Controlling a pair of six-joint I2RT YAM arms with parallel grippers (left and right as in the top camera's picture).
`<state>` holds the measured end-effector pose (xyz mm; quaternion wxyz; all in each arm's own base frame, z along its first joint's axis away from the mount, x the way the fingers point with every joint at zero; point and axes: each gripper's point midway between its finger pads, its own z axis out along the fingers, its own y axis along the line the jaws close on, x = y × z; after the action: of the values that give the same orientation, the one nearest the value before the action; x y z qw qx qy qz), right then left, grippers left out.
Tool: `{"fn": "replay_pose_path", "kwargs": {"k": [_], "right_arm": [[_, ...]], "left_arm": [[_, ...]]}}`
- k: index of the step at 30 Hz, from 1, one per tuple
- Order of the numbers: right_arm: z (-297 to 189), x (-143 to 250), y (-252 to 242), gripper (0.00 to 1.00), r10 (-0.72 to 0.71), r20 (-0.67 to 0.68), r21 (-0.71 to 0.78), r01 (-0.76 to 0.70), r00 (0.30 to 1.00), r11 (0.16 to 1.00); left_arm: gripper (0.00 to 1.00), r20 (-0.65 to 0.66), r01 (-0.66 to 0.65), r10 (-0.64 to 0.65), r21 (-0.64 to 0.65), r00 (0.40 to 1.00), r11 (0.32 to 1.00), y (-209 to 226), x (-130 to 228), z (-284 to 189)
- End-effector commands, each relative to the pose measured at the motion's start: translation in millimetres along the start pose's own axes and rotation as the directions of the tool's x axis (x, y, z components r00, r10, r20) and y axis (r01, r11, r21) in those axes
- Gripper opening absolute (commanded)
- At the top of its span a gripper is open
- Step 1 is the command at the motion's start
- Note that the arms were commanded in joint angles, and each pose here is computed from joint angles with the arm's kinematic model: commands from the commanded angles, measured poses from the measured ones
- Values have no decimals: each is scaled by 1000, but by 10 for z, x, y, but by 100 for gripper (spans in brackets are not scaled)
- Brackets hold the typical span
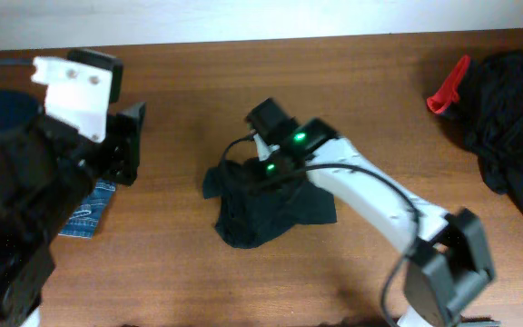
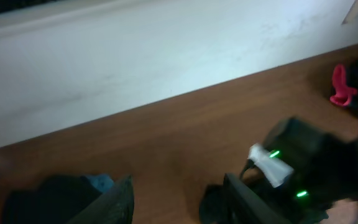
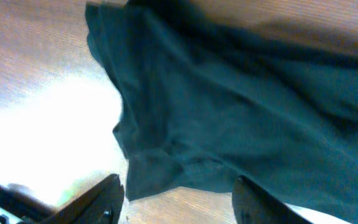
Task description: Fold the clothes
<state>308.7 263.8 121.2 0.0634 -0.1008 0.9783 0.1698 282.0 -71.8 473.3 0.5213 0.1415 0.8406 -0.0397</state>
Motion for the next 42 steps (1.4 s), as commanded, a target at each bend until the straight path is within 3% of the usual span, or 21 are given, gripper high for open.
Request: {"fn": "replay_pose_path", "kwargs": {"k": [1,3,8,12,15,16,17,18,20,25,31,34,37,42], "right_arm": [[-393,-171,-399,63,100,67,10,-101,993,995],[-449,-157,-648,64,171,45,23,-172,984,985],[-513,-76,-932,64,185,-12,18,-185,983,983],[-557,-63,-1147,67,243,-11,50,-242,970,969],[-580,-75,-1251,68,284,-3,51,-283,959,958],[-580,-71,-1264,57,293,-6,44,-292,956,955],[-575,-60,-1275,49,299,-10,42,-298,954,954],[-553,-33,-1280,26,306,-19,43,-305,952,952],[-496,35,-1260,16,313,-47,33,-312,949,950],[-195,230,-1247,9,360,-115,1,-362,926,932],[238,302,-1096,5,445,-155,-174,-467,882,867],[395,339,-1144,5,503,-145,-182,-523,852,833],[496,361,-1179,4,530,-132,-191,-546,838,816],[536,288,-1211,4,524,-88,-205,-530,847,823]], "left_arm": [[47,-61,13,-14,-9,998,1000,22,58,222],[47,-126,13,-13,-2,992,1000,6,163,391],[46,-341,31,-6,69,940,997,-131,569,859],[31,-564,68,8,114,826,991,-254,1087,1230],[25,-671,108,18,147,741,983,-359,1437,1542],[20,-691,130,31,180,723,975,-434,1535,1659],[14,-707,152,51,221,705,963,-517,1644,1777],[7,-721,177,66,256,690,950,-598,1750,1876],[1,-743,222,85,304,664,927,-736,1928,2013],[1,-766,266,159,398,622,878,-1092,2335,2218],[1,-763,191,305,484,570,854,-1353,2876,2244],[1,-761,186,323,497,562,847,-1434,3099,2283],[1,-774,186,311,478,551,858,-1428,3348,2335],[1,-840,136,246,350,483,927,-1221,3810,2353]]}}
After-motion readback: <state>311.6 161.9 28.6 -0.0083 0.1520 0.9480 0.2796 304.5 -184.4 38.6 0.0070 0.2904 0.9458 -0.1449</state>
